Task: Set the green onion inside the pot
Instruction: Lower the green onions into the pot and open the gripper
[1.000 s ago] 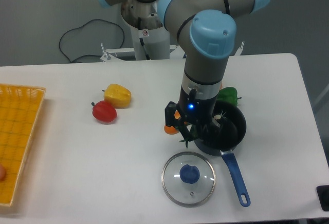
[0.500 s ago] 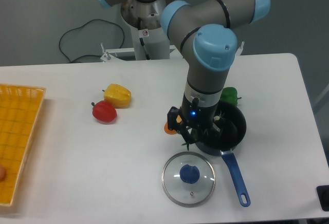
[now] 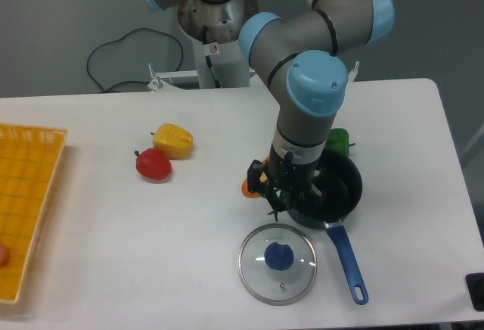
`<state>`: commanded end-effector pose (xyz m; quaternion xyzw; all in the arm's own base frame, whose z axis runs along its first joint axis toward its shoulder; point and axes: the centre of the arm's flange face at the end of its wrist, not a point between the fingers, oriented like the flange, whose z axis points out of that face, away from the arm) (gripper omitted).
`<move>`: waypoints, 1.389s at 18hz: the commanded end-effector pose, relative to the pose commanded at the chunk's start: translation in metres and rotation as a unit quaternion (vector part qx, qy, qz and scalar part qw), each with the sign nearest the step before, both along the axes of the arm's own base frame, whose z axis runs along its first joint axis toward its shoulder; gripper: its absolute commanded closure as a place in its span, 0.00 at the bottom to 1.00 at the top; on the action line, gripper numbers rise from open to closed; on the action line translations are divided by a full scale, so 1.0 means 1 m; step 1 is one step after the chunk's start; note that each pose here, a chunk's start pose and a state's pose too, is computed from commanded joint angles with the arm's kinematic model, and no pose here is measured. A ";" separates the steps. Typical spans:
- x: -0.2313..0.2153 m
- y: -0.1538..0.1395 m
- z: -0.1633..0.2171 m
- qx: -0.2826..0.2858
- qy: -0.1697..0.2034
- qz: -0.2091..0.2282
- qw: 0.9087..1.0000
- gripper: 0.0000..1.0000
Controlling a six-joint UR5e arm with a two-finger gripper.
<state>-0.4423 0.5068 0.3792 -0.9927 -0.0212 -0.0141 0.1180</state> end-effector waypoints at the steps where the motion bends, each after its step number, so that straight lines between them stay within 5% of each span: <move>1: -0.002 0.000 -0.004 -0.001 -0.002 0.000 1.000 1.00; 25: -0.020 -0.014 -0.042 -0.037 0.016 -0.038 0.998 0.95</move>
